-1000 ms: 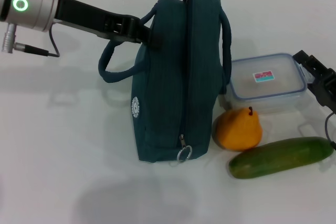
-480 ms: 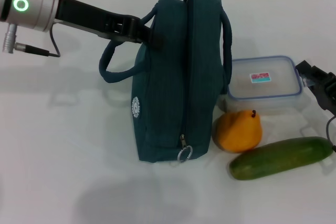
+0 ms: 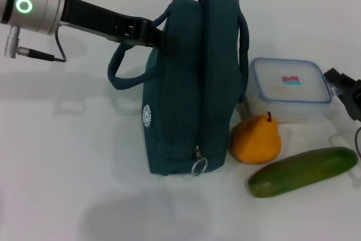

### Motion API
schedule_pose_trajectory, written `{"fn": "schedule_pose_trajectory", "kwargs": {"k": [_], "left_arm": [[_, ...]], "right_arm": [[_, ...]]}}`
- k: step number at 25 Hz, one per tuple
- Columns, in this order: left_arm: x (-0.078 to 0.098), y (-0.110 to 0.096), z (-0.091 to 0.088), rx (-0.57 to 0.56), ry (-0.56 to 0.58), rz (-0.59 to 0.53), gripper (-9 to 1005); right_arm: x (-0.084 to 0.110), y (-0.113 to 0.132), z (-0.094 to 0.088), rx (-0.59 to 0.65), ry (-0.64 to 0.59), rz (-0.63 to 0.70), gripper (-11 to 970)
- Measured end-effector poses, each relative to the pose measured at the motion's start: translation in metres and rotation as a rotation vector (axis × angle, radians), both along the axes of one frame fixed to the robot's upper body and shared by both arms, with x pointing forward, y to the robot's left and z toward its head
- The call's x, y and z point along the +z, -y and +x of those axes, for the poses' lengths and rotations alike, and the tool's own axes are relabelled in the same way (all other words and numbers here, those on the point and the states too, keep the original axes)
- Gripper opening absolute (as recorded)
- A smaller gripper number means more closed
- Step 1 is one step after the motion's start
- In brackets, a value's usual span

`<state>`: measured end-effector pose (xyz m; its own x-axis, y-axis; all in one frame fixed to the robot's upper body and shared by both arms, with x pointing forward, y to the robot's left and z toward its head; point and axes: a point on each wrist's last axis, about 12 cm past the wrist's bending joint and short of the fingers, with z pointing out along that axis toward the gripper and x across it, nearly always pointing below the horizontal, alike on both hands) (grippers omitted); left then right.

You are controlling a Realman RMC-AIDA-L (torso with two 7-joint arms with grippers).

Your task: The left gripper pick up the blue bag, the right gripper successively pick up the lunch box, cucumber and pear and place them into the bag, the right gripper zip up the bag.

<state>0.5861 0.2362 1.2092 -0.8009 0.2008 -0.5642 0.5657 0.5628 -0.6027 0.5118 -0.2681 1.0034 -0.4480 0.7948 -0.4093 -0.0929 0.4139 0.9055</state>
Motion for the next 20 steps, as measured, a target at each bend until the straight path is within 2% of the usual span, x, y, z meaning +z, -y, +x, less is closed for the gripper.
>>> {"fn": "schedule_pose_trajectory", "kwargs": {"k": [4,15,20], "left_arm": [[0.0,0.0,0.0,0.001,0.0,-0.002,56],[0.0,0.001,-0.001,-0.004,0.0,-0.002,57],[0.0,0.001,-0.001,-0.006,0.0,-0.002,57]], "right_arm": [[-0.001,0.003,-0.003,-0.018,-0.007,0.009,100],[0.011,0.009,-0.013,-0.008,0.108,0.066,97],[0.011,0.011,-0.015,-0.006,0.118,0.068,97]]}}
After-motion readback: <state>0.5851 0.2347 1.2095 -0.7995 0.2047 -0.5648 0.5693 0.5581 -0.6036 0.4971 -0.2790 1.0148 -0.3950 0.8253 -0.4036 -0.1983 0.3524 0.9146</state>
